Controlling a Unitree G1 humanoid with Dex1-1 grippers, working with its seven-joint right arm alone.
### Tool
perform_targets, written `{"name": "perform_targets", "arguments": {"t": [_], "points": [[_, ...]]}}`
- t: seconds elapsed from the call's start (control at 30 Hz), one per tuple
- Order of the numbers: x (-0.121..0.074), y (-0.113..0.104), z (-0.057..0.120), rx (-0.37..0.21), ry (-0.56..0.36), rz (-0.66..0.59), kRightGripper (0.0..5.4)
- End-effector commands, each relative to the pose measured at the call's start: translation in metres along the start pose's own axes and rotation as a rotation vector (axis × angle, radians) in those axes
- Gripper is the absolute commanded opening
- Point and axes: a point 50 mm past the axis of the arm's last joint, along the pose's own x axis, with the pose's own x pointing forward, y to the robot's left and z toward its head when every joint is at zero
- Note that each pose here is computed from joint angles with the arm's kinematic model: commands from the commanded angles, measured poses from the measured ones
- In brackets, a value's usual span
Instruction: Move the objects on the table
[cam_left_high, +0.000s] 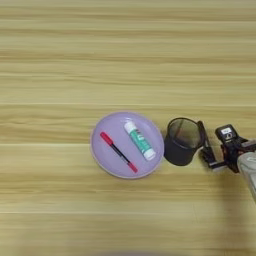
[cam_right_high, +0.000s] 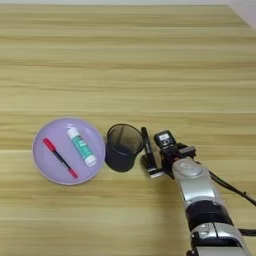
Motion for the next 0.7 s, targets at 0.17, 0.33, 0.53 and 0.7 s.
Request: {"name": "perform_targets", "arguments": {"t": [0.17,0.33,0.53,0.7], "points": [[0.000,-0.027,0.035,-0.030,-0.110,-0.074,5.37],[0.002,-0.025,0.035,-0.018,-0.104,-0.048,5.12],[0.003,-0.022,0.034,0.030,-0.096,-0.001,4.45],[0.005,-0.016,0.032,0.081,-0.076,0.059,4.00]]}}
